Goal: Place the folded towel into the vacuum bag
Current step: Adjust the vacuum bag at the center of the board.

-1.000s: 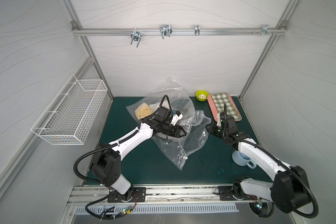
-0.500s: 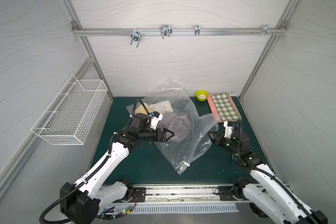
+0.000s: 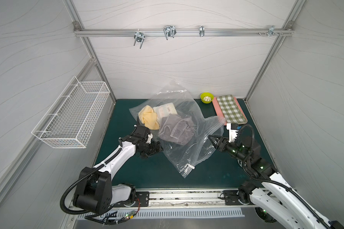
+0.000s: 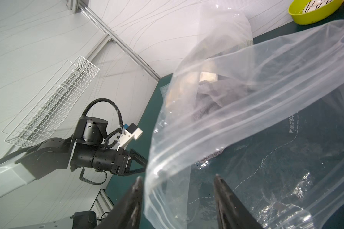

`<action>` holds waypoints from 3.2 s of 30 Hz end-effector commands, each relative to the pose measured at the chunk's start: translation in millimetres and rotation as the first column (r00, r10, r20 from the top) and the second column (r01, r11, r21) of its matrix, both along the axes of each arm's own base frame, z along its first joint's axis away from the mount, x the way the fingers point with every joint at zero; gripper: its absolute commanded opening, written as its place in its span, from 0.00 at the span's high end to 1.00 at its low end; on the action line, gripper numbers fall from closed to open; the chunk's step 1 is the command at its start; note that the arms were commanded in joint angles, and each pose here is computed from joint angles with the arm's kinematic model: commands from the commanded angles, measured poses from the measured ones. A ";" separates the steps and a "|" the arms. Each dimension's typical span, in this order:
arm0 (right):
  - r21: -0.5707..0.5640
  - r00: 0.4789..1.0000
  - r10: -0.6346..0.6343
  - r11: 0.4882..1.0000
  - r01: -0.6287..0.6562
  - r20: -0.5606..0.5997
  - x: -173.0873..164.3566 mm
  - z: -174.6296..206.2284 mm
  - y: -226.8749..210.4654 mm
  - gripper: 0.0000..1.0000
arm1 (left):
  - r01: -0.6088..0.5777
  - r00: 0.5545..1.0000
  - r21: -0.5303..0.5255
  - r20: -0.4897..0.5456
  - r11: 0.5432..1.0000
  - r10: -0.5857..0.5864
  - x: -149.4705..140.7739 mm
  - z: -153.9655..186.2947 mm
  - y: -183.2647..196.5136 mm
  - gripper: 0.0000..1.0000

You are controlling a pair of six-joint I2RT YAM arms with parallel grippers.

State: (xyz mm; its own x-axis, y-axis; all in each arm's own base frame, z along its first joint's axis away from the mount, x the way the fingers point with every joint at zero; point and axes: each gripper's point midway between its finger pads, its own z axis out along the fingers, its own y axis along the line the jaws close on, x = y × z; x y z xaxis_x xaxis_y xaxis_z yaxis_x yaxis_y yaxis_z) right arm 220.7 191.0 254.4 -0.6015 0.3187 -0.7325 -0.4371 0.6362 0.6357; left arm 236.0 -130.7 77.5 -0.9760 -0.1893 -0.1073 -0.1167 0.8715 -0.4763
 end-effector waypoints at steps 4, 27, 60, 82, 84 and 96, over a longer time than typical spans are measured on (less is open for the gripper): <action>-0.012 1.000 0.014 1.000 -0.014 -0.002 -11.9 -4.8 8.1 0.42 | 0.151 0.988 0.061 0.031 0.987 -0.153 6.5 -2.7 -28.1 0.09; -0.181 0.846 -0.362 0.932 0.315 -0.391 78.8 -139.3 -45.3 1.00 | 0.236 0.967 0.175 0.050 0.956 -0.248 84.4 -38.4 -88.7 1.00; -0.031 0.873 -0.057 0.998 0.048 -0.485 102.6 -159.5 30.8 1.00 | 0.220 0.963 0.014 -0.165 0.975 -0.214 -15.6 -18.8 -42.3 0.27; 0.054 0.889 0.004 0.998 0.024 -0.458 108.1 -125.0 41.9 1.00 | 0.232 0.968 -0.362 -0.006 0.903 -0.251 51.3 -6.3 -125.0 0.46; 0.054 0.885 -0.006 0.998 0.035 -0.465 106.2 -128.1 39.8 1.00 | 0.232 0.968 -0.378 0.002 0.896 -0.250 52.1 -2.9 -127.0 0.68; -0.091 0.829 -0.211 0.977 0.192 -0.519 112.4 -174.8 -14.5 1.00 | 0.243 0.968 -0.217 -0.007 0.946 -0.250 35.9 3.1 -98.9 1.00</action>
